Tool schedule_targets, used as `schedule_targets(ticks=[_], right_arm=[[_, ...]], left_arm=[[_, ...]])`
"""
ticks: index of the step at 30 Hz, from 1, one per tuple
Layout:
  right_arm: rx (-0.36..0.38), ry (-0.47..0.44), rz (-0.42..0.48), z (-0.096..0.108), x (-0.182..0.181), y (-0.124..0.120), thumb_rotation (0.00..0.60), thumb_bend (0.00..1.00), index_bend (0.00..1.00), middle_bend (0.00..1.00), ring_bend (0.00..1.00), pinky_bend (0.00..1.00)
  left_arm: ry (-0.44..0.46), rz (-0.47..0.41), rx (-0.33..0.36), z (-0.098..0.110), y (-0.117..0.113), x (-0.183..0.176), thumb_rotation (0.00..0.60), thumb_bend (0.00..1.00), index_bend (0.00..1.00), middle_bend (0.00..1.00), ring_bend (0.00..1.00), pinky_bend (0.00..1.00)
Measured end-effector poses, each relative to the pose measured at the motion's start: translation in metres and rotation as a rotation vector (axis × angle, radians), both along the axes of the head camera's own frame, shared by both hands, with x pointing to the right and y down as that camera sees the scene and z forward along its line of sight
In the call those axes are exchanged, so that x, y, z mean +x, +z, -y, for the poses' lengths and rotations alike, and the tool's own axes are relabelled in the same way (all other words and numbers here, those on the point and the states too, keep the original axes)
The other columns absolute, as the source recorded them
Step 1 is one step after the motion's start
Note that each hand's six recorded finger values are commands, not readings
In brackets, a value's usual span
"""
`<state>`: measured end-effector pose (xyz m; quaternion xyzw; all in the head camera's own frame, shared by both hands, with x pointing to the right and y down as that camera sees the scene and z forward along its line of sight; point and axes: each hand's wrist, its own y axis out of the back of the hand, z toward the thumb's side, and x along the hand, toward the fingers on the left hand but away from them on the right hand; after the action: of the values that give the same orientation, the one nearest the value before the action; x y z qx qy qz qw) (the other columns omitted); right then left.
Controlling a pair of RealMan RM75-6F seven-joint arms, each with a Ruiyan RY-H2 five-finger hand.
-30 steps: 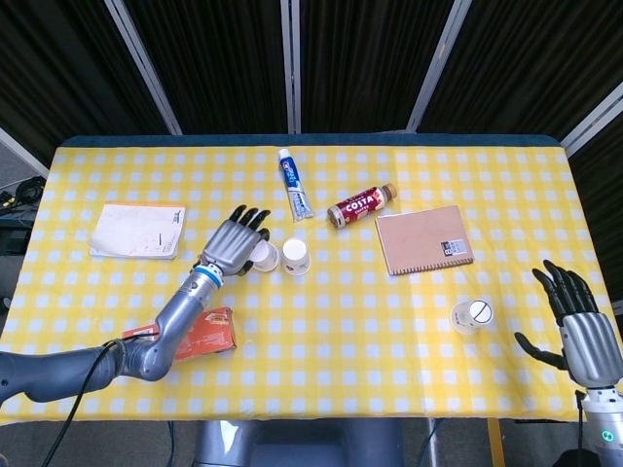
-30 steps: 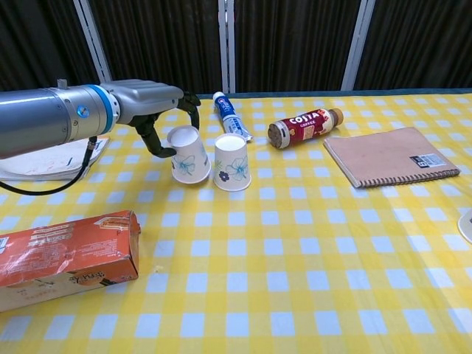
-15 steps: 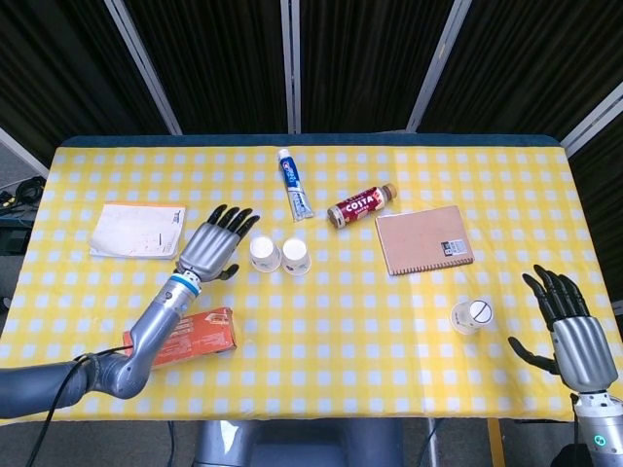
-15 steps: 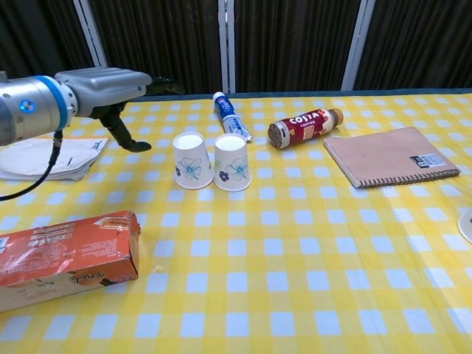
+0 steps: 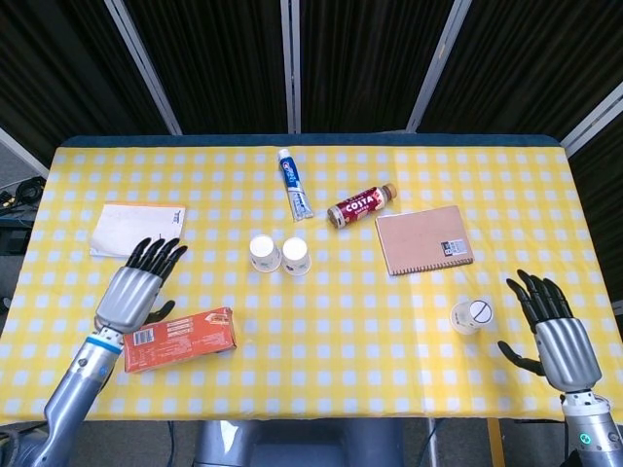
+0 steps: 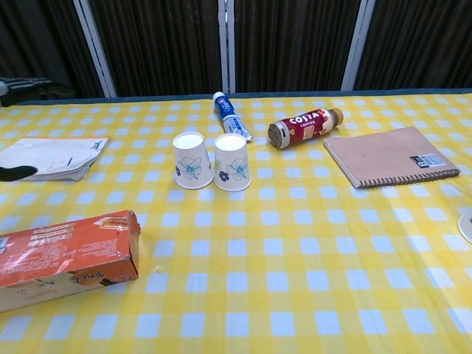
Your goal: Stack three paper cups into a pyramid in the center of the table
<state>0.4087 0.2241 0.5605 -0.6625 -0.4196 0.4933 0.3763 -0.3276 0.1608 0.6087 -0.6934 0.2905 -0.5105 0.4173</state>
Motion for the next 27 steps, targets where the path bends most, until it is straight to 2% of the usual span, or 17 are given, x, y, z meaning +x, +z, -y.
schedule_targets(ticks=[5,11,19,27], right_arm=[[-0.044,-0.010,-0.026,0.002,-0.004,0.010,0.600,0.11,0.13,0.00,0.00,0.00],[-0.124,-0.023,-0.093,0.003,-0.012,0.025,0.600,0.12,0.19,0.00,0.00,0.00],[-0.235,-0.020,-0.160,0.010,-0.027,0.047,0.600,0.12,0.20,0.00,0.00,0.00],[-0.257,-0.011,-0.176,0.019,-0.032,0.057,0.600,0.14,0.23,0.00,0.00,0.00]], left_arm=[[-0.039,0.016,0.043,-0.022,-0.022,-0.036,0.600,0.31,0.00,0.00,0.00,0.00],[-0.082,0.013,0.066,-0.032,-0.032,-0.060,0.600,0.31,0.00,0.00,0.00,0.00],[-0.093,-0.002,0.049,-0.032,-0.033,-0.069,0.600,0.31,0.00,0.00,0.00,0.00],[-0.093,-0.011,0.060,-0.033,-0.037,-0.070,0.600,0.31,0.00,0.00,0.00,0.00]])
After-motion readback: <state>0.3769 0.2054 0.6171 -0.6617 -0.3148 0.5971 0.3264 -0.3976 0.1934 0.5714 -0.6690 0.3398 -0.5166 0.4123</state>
